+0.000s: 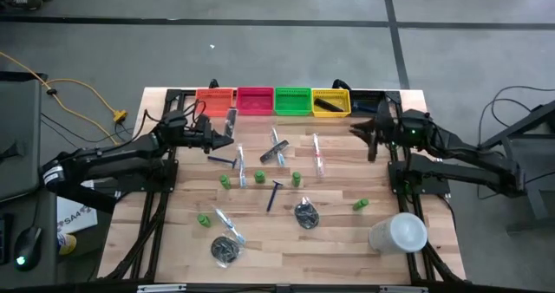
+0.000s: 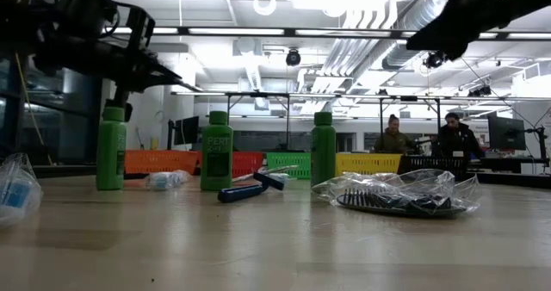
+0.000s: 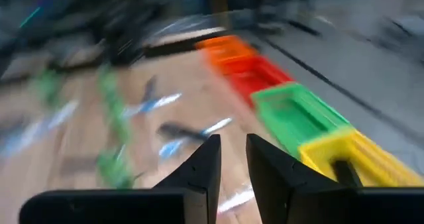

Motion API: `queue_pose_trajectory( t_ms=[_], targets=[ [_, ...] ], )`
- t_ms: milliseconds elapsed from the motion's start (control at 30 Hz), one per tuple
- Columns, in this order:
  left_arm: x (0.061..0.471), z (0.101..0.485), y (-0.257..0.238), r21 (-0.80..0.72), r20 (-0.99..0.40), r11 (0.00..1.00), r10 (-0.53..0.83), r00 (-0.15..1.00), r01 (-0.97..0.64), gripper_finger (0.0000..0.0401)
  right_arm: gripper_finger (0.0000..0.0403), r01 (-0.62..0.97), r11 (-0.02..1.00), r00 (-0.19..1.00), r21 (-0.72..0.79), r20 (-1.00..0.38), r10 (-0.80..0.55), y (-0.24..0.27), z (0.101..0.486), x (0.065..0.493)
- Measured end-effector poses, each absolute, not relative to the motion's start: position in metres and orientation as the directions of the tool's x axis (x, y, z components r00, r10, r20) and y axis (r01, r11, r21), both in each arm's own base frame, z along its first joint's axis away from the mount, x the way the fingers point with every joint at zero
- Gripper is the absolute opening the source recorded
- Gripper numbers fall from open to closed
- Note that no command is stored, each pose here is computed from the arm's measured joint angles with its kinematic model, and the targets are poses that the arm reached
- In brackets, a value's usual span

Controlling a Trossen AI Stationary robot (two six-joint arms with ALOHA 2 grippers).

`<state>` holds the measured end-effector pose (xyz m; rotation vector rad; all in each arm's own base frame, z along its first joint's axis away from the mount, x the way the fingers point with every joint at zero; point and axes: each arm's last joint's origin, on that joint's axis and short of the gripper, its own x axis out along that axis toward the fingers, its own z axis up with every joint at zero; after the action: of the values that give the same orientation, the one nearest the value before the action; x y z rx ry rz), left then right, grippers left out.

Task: Pick & Place Travel size toiletries
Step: Put the black hair comb into the yellow bin

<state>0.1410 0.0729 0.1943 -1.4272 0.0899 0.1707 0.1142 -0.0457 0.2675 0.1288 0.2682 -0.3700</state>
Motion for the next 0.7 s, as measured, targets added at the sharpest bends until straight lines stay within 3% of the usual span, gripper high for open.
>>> queue_pose_trajectory(
  t_ms=[133,267,400,700],
  targets=[
    [0.149,0.199,0.078,-0.97,-0.178,0.156,0.065,0.982,-0.186,0.0008,0.0066,0.57,0.737,0.821,0.364,-0.226,-0.524,-0.055,0.272,0.121],
    [0.158,0.207,0.084,-0.962,-0.186,0.193,0.065,0.98,-0.195,0.0008,0.0066,0.582,0.537,0.776,0.611,-0.22,-0.591,-0.062,0.27,0.132],
    [0.169,0.214,0.091,-0.952,-0.196,0.228,0.063,0.979,-0.205,0.0008,0.0066,0.533,0.504,0.808,0.679,-0.232,-0.542,-0.069,0.264,0.153],
    [0.195,0.231,0.106,-0.932,-0.204,0.302,0.027,0.979,-0.202,0.0008,0.007,0.293,0.446,0.918,0.845,-0.119,-0.377,-0.098,0.246,0.208]
  ],
)
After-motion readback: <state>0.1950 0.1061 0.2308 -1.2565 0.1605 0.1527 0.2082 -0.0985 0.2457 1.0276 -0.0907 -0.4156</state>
